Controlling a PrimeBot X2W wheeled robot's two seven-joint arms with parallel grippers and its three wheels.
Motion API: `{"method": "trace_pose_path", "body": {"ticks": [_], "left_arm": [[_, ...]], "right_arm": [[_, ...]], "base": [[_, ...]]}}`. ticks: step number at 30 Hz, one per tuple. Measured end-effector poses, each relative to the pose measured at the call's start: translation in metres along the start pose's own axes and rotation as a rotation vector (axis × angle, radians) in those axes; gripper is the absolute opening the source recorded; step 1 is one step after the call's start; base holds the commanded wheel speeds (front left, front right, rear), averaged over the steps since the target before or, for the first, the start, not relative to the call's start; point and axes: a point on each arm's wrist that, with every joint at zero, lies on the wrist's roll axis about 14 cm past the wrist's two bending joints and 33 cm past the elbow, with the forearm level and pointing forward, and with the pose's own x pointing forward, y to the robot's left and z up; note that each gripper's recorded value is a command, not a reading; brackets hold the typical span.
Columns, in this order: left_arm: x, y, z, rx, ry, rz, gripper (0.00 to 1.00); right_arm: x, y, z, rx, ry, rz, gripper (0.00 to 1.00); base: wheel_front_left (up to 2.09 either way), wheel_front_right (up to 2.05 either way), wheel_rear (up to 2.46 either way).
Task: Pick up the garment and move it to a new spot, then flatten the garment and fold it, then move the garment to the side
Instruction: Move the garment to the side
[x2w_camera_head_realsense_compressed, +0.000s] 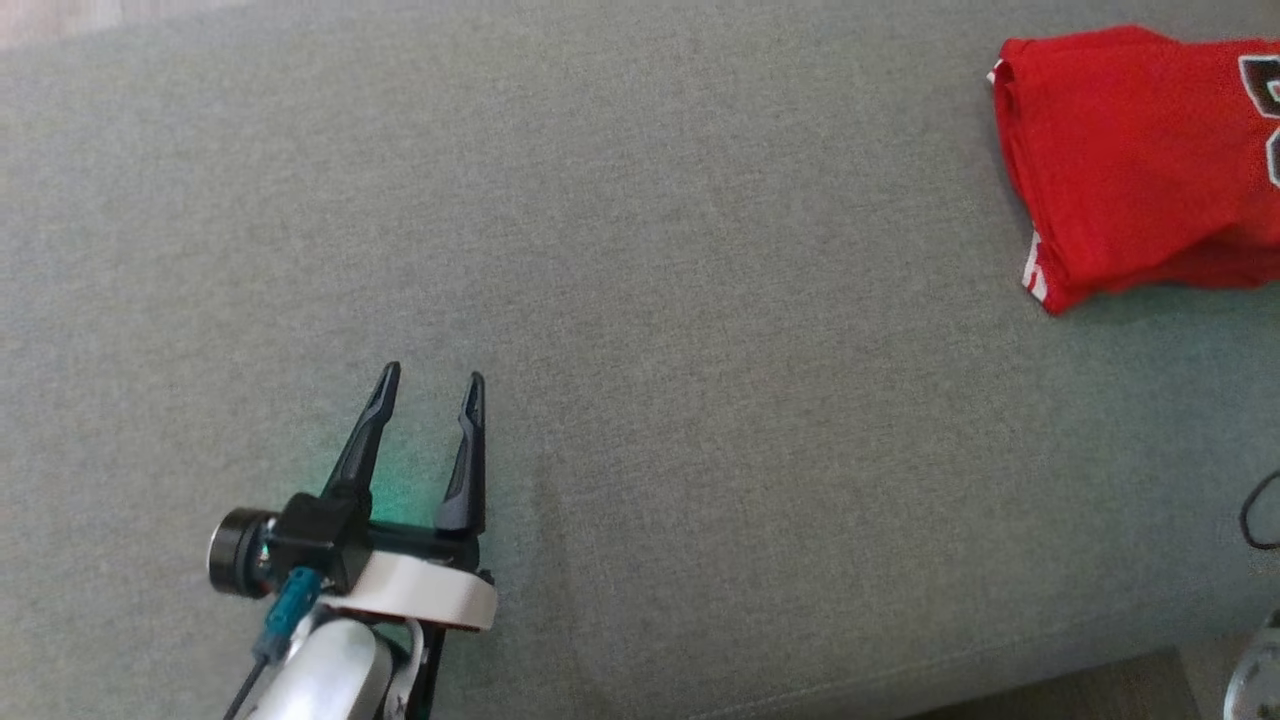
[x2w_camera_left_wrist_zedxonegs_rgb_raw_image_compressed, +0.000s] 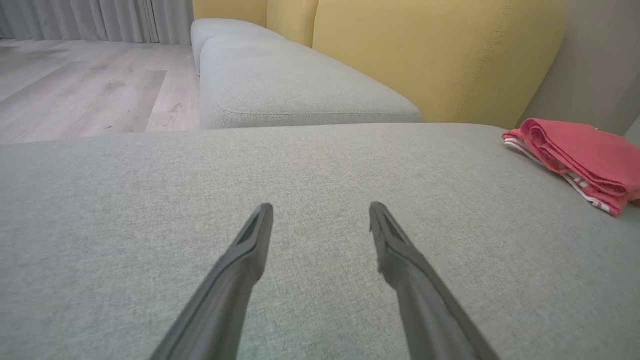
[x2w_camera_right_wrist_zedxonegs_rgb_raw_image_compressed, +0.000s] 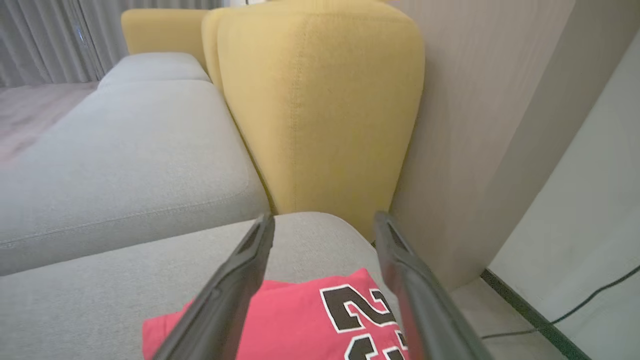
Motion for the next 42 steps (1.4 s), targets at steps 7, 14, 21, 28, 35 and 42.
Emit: {"method": "trace_pose_path", "body": {"ticks": [7, 14, 21, 28, 35, 42], "left_arm": [[-0.009, 0.008, 0.019, 0.002, -0.047, 0.041, 1.0], [-0.037, 0.036, 0.04, -0.032, -0.113, 0.16, 1.0], [-0.083, 0.066, 0.04, -0.06, -0.132, 0.301, 1.0], [-0.119, 0.076, 0.027, -0.071, -0.115, 0.374, 1.0], [-0.135, 0.071, 0.024, -0.077, -0.121, 0.389, 1.0], [-0.14, 0.061, 0.017, -0.093, -0.109, 0.379, 1.0]], "right_arm": [[-0.014, 0.039, 0.027, -0.018, -0.106, 0.117, 1.0], [-0.043, 0.098, 0.029, -0.009, -0.165, 0.277, 1.0], [-0.088, 0.151, 0.009, 0.049, -0.188, 0.416, 1.0], [-0.134, 0.171, -0.03, 0.097, -0.14, 0.494, 1.0], [-0.173, 0.168, -0.059, 0.147, -0.104, 0.53, 1.0], [-0.192, 0.153, -0.062, 0.192, -0.121, 0.513, 1.0]], "base": [[0.0, 0.0, 0.0], [0.0, 0.0, 0.0], [0.0, 0.0, 0.0], [0.0, 0.0, 0.0], [0.0, 0.0, 0.0], [0.0, 0.0, 0.0]]}}
